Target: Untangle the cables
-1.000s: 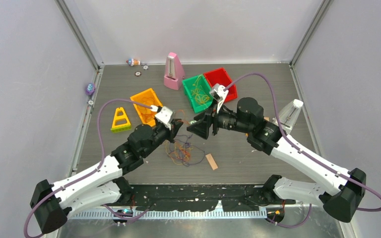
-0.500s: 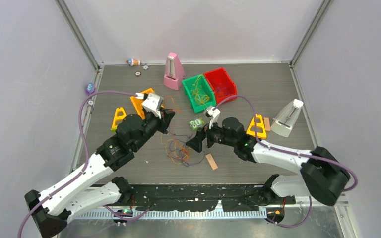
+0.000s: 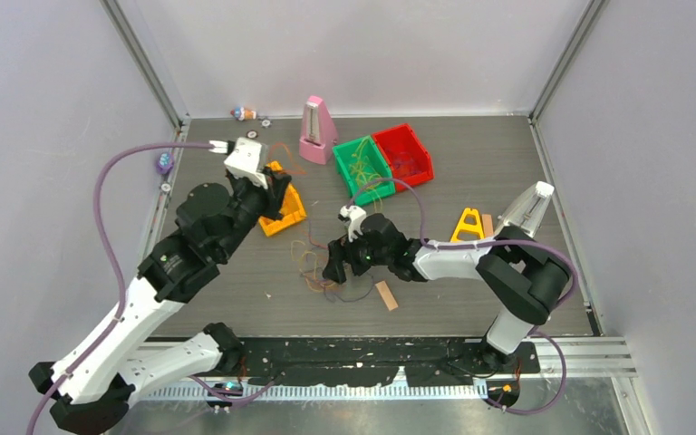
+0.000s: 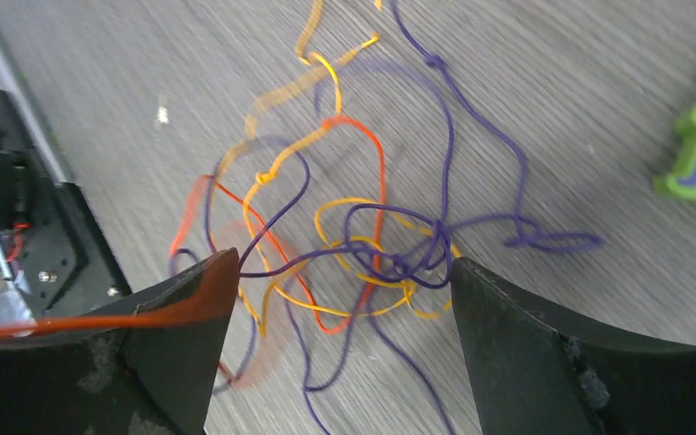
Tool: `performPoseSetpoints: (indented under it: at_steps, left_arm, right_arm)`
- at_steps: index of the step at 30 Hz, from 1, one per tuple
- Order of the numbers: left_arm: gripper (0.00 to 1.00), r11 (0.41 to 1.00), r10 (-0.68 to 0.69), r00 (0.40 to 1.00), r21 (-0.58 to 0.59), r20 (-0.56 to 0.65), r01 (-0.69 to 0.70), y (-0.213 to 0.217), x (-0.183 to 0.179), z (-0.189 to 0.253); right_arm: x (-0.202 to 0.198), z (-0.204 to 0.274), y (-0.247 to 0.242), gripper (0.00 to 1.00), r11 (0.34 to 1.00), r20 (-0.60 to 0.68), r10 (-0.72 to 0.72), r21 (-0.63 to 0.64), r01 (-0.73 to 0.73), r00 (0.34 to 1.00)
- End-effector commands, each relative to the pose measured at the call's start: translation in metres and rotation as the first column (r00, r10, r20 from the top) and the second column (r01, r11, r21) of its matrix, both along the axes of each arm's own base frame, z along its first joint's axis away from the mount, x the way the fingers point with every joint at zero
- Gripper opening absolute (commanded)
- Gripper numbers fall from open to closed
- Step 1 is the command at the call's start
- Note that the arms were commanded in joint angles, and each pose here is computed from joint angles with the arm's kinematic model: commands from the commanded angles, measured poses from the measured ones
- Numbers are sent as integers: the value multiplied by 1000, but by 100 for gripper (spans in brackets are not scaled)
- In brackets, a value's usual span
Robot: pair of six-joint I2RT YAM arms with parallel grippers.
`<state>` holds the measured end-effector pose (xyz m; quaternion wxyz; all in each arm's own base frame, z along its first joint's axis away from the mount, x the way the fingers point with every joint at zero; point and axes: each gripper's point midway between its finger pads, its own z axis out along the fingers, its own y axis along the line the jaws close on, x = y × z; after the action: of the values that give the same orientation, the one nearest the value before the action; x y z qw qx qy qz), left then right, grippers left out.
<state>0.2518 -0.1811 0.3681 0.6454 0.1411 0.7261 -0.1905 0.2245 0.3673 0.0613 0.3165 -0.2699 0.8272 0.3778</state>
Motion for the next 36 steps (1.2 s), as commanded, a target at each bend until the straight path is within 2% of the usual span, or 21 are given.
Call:
performPoseSetpoints:
  at_steps: [1, 4, 6, 7, 11, 19, 21, 22, 24, 27, 28, 33, 36]
  left_arm:
    - [0, 981, 186, 980, 36, 75, -189, 49, 6, 41]
    - [0, 943, 325, 942, 43, 84, -330, 80, 12, 52]
    - [0, 917, 393, 916, 48, 82, -397, 96, 17, 54]
    - [0, 907, 415, 906, 48, 80, -419, 101, 19, 55]
    - [0, 874, 481, 875, 45, 66, -484, 116, 32, 54]
    - [0, 812, 583, 812, 34, 12, -583, 136, 60, 48]
    - [0, 826, 563, 826, 12, -2, -563, 131, 62, 46]
    - [0, 835, 550, 835, 1, -7, -550, 128, 63, 46]
    - [0, 842, 539, 842, -13, -20, -539, 124, 64, 43]
    - [0, 859, 510, 859, -15, -44, -511, 117, 65, 34]
    - [0, 871, 490, 870, -17, -52, -491, 112, 65, 29]
    - [0, 947, 290, 952, -110, -99, -301, 70, 60, 2]
    - [0, 969, 161, 975, -161, -155, -185, 42, 55, -29]
  right_arm:
    - [7, -17, -21, 89, 990, -10, -107, -93, 105, 994]
    - [8, -20, -40, 85, 976, 11, -162, -144, 162, 987]
    - [9, -21, -54, 76, 964, 23, -205, -170, 206, 978]
    - [7, -25, -63, 69, 957, 24, -221, -188, 222, 975]
    - [9, -8, -82, 51, 947, 55, -272, -163, 278, 961]
    - [21, 19, -119, 45, 892, 166, -382, -189, 410, 909]
    - [24, 26, -125, 44, 886, 194, -395, -179, 428, 898]
    - [24, 28, -126, 35, 886, 202, -396, -174, 431, 896]
    - [25, 37, -125, 25, 894, 218, -383, -157, 419, 898]
    - [23, 48, -121, 21, 912, 230, -346, -146, 384, 909]
    - [23, 50, -120, 18, 915, 230, -336, -148, 374, 913]
    - [17, 71, -107, 6, 949, 232, -268, -105, 298, 935]
    - [15, 89, -98, 5, 964, 241, -237, -58, 258, 941]
